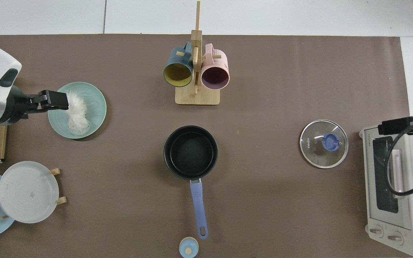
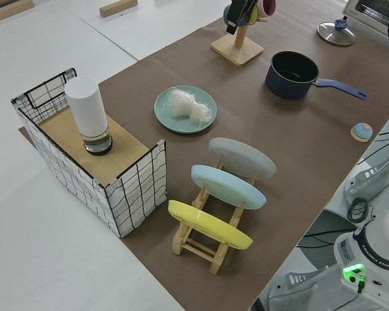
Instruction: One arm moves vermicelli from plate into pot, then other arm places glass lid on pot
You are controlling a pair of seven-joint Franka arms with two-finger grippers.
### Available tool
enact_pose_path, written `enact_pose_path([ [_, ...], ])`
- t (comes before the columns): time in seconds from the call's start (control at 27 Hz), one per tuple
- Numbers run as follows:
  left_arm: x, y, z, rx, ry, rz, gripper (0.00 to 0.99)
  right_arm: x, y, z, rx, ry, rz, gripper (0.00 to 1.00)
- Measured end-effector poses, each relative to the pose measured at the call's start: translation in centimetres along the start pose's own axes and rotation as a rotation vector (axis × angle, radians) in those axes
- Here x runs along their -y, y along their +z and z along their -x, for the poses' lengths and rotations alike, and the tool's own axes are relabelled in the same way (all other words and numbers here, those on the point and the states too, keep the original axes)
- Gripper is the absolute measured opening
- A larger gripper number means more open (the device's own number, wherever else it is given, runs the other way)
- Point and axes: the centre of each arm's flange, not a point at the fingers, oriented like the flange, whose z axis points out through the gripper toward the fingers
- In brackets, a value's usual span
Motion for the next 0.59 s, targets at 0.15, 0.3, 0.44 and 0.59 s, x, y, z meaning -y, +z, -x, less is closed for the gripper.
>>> enact_pose_path([
  [0.15,0.0,0.0,0.0,0.000,0.000,0.000,0.991,0.1,0.3,-0.2,0.005,-0.002,0.001,1.00],
  [0.3,0.0,0.0,0.0,0.000,0.000,0.000,0.991,0.1,1.3,-1.0,0.021,-0.004,0.000,1.00],
  [0.44,0.0,0.0,0.0,0.000,0.000,0.000,0.991,0.1,3.3,-2.5,0.049,-0.003,-0.001,1.00],
  [0.59,0.0,0.0,0.0,0.000,0.000,0.000,0.991,0.2,6.0,-4.6,0.037,0.002,0.000,1.00],
])
